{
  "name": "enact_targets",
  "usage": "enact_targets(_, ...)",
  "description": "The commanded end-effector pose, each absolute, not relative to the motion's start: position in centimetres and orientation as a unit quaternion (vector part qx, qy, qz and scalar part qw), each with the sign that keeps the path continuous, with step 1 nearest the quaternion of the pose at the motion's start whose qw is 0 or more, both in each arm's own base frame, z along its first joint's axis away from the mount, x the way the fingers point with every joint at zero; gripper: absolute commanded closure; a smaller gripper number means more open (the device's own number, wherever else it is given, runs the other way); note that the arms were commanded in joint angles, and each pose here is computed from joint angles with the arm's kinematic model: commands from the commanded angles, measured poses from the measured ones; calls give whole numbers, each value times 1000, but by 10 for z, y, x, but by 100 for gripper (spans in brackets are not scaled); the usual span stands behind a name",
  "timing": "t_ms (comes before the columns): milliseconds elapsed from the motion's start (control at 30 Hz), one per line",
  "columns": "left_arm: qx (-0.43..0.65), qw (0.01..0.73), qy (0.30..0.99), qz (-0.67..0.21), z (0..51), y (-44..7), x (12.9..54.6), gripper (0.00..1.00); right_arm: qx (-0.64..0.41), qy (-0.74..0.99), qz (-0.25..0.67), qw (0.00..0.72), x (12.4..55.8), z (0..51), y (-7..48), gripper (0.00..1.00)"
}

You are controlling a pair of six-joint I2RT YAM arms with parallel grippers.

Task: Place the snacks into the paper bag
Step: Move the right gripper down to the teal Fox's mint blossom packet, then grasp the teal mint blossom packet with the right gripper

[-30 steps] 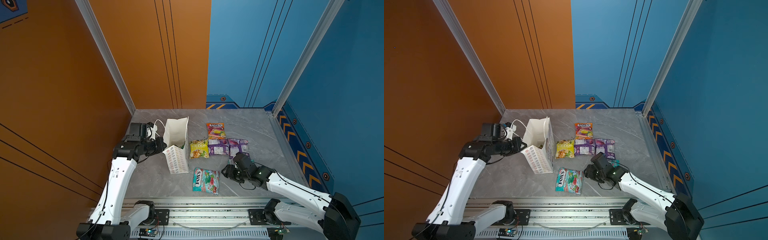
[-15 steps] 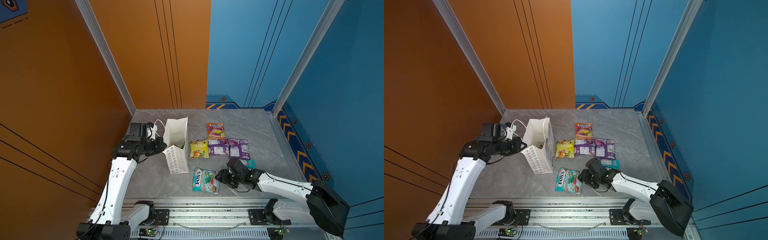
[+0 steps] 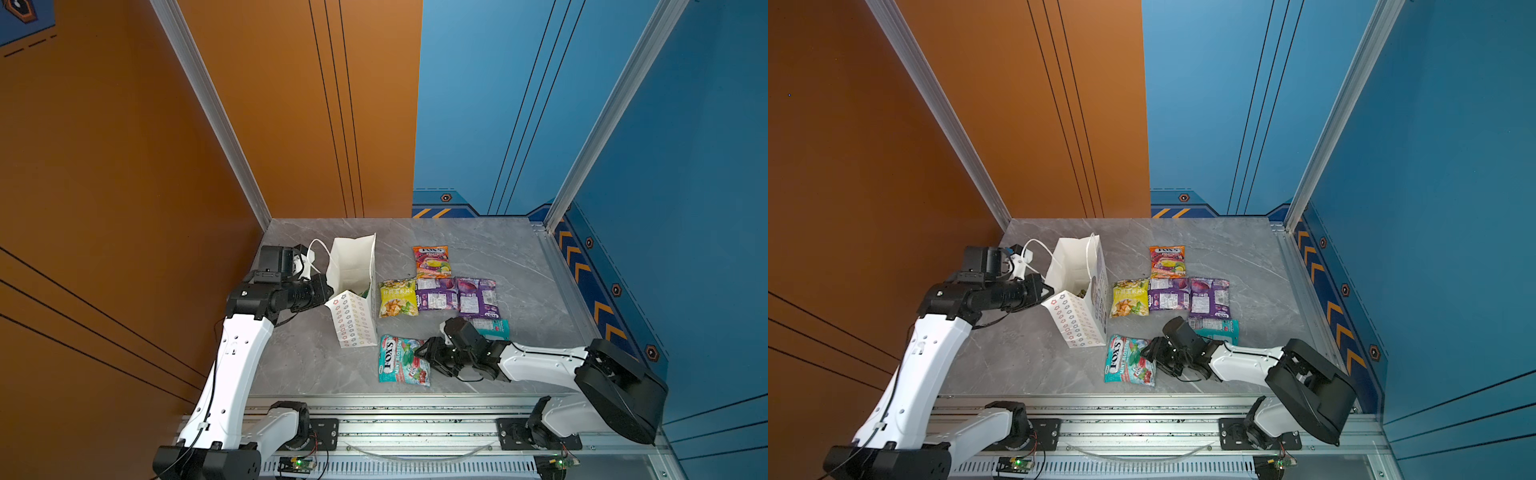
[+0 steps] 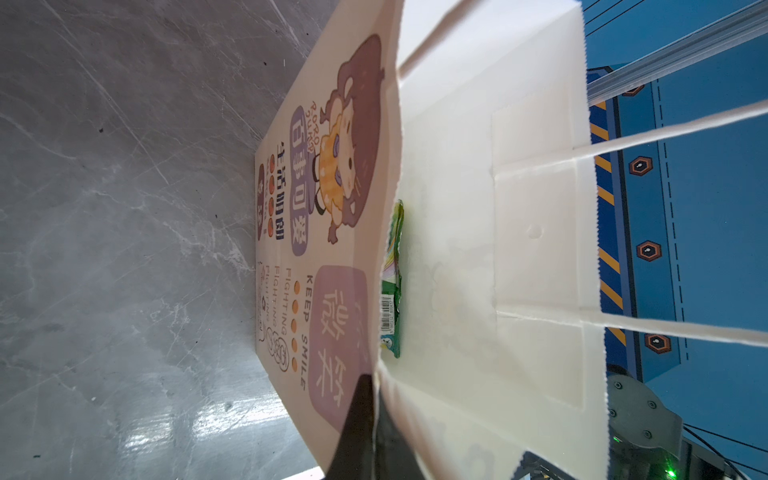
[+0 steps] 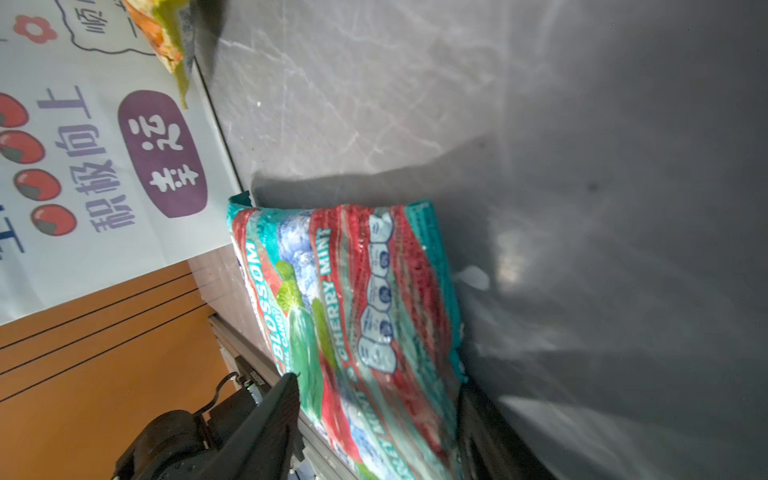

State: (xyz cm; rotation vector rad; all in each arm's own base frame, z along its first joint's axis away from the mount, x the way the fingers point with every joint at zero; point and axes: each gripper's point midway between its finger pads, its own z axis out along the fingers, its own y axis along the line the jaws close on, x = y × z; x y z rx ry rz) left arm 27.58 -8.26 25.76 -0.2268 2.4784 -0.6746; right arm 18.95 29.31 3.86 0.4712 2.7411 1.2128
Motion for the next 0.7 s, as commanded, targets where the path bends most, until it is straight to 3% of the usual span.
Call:
enact_targets(0, -76, 285, 922, -250, 258, -82, 274, 95, 179, 892, 413, 30, 185, 25, 301, 39)
enact_targets(267, -75, 284, 922, -252, 258, -83, 272, 95, 181, 875, 448, 32, 193, 28, 322, 45)
enact_targets(500, -75, 283, 923, -251, 258, -83, 273, 94, 179, 877, 444, 45, 197, 34, 319, 77)
enact_targets(667, -75, 283, 922, -251, 258, -83, 274, 95, 153, 893, 416, 75, 203, 48, 310, 91)
